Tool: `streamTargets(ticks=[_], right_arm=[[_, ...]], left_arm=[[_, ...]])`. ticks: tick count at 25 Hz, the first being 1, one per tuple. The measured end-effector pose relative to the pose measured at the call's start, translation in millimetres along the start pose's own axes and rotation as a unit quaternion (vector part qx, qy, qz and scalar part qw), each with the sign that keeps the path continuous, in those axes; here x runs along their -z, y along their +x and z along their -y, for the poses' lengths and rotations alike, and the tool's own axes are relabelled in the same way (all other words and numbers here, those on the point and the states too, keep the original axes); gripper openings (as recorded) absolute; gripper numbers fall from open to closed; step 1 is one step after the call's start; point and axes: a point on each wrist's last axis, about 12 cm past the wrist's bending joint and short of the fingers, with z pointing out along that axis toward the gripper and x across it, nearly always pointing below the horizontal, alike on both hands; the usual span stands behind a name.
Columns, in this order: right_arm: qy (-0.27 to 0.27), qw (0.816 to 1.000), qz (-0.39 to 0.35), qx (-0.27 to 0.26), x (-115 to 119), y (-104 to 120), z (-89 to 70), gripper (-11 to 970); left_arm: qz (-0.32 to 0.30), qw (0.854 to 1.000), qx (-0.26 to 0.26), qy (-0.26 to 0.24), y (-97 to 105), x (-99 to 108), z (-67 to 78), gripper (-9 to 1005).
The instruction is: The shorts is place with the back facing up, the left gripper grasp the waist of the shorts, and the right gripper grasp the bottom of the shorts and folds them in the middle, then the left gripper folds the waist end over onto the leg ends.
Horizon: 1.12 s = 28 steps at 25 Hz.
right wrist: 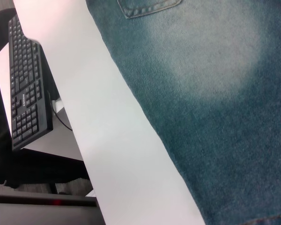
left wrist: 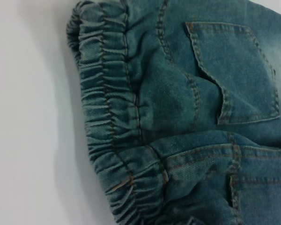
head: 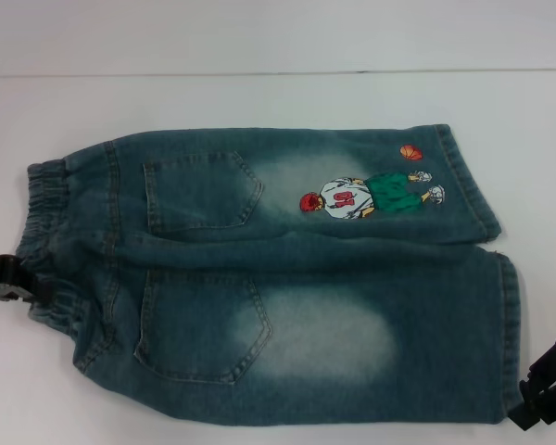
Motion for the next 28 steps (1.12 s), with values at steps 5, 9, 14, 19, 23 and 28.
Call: streamTargets(ticks=[5,9,14,19,23,28], right_arm=[[0.007,1.0,0.002,0.0,0.3,-0.7,1.5,428],[0.012,1.0,0.004,0.0,-0.6,-0.5,3.0,267],[0.016,1.0,0.007,-0.001,-2.9,0.4,4.8,98],[0.013,0.999,0.052,-0.004,3.6,8.7,5.6,0],[0.021,0.991,0.134,-0.009,16.8,19.0,9.0,0],[0.057,0.954,0.294,-0.028,27.4,32.5,16.5,0]], left_arm=[[-0.001,1.0,-0.001,0.001,-0.7,-0.7,0.8,57],[-0.002,1.0,-0.001,0.002,-1.0,-0.8,1.0,59],[-0.001,1.0,-0.002,0.002,-1.9,-0.7,1.6,60],[0.01,1.0,-0.001,0.015,-4.1,1.8,3.3,62],[0.053,0.998,0.017,0.043,-6.8,8.2,1.9,63],[0.119,0.989,0.056,0.074,-8.1,13.4,-6.0,65]])
